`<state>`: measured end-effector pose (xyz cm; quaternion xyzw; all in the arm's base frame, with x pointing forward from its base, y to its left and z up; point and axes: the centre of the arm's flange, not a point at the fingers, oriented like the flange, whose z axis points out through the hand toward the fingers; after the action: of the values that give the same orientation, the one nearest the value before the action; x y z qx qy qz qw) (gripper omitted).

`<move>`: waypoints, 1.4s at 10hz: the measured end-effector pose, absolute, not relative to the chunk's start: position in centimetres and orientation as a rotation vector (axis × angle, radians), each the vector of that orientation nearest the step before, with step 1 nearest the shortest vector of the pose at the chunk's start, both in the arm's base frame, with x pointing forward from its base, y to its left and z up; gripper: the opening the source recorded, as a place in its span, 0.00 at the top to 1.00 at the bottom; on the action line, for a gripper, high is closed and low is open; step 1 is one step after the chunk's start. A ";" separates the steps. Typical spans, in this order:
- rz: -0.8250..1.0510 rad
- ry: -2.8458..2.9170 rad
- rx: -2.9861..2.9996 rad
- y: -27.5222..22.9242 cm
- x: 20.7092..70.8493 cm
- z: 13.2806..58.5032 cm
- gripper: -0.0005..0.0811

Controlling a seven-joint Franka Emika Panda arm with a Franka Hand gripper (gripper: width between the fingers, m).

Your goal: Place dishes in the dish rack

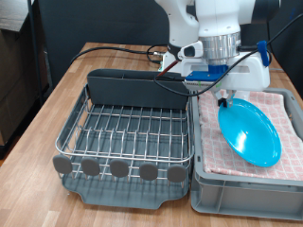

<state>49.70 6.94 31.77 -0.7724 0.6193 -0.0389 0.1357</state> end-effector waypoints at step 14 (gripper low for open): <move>-0.139 1.746 -2.542 5.8 47.7 40.5 0.96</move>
<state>47.66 5.76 40.54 -0.8232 0.5652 -0.0450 0.0273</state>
